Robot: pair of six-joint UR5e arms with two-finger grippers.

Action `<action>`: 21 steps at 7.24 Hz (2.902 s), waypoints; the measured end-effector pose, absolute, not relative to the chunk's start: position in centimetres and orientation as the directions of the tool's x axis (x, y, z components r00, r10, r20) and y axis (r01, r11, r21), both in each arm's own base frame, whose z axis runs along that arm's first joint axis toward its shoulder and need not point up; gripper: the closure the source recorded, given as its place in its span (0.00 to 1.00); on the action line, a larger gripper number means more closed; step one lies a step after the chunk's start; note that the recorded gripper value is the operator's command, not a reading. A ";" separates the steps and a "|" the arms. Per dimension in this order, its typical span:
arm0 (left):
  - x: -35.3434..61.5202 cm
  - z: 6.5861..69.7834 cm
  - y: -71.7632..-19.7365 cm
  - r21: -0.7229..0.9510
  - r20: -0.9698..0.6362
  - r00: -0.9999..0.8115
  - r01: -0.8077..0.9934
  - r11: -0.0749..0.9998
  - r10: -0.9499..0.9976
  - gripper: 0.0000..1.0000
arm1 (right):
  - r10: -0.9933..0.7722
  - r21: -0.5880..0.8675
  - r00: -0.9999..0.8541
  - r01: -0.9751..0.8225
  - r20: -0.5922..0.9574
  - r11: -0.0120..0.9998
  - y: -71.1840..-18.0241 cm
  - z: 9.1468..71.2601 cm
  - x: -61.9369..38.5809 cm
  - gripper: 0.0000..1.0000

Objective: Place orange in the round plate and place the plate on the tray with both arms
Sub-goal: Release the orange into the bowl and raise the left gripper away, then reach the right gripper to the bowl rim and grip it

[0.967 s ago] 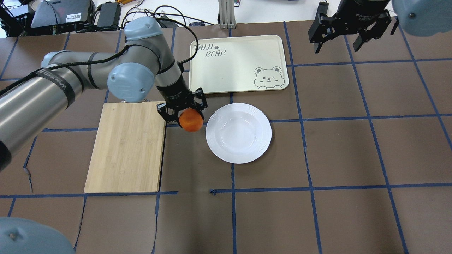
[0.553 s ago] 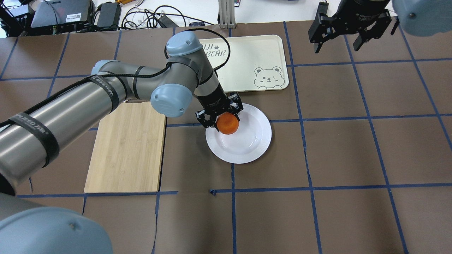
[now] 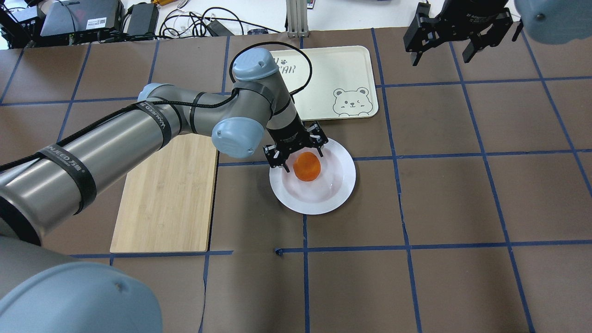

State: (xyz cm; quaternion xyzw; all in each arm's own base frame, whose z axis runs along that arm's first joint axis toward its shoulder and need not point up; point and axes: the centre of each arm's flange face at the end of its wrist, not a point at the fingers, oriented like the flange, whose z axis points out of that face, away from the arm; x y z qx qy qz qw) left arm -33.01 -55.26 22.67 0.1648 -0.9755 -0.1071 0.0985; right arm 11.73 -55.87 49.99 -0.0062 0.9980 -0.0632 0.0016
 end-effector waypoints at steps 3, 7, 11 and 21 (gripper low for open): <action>-24.6 34.9 -58.0 0.219 0.081 -0.954 -0.267 0.939 -0.290 0.00 | -0.004 -0.103 -0.998 0.002 -0.058 0.995 -56.8 48.9 12.0 0.00; -17.7 50.5 -51.2 0.046 -0.055 -0.986 -0.161 0.986 -0.158 0.00 | 0.015 0.061 -0.997 0.010 -0.075 0.998 -56.0 44.1 12.2 0.00; -17.6 54.1 -46.9 -0.109 0.006 -0.993 -0.120 0.987 -0.120 0.00 | 0.057 0.132 -0.935 0.011 -0.350 0.991 -54.6 35.4 14.8 0.00; -17.5 53.6 -47.8 -0.191 0.013 -0.999 -0.053 0.980 -0.051 0.00 | 0.179 0.147 -0.809 0.115 -0.560 0.982 -50.7 18.5 16.9 0.00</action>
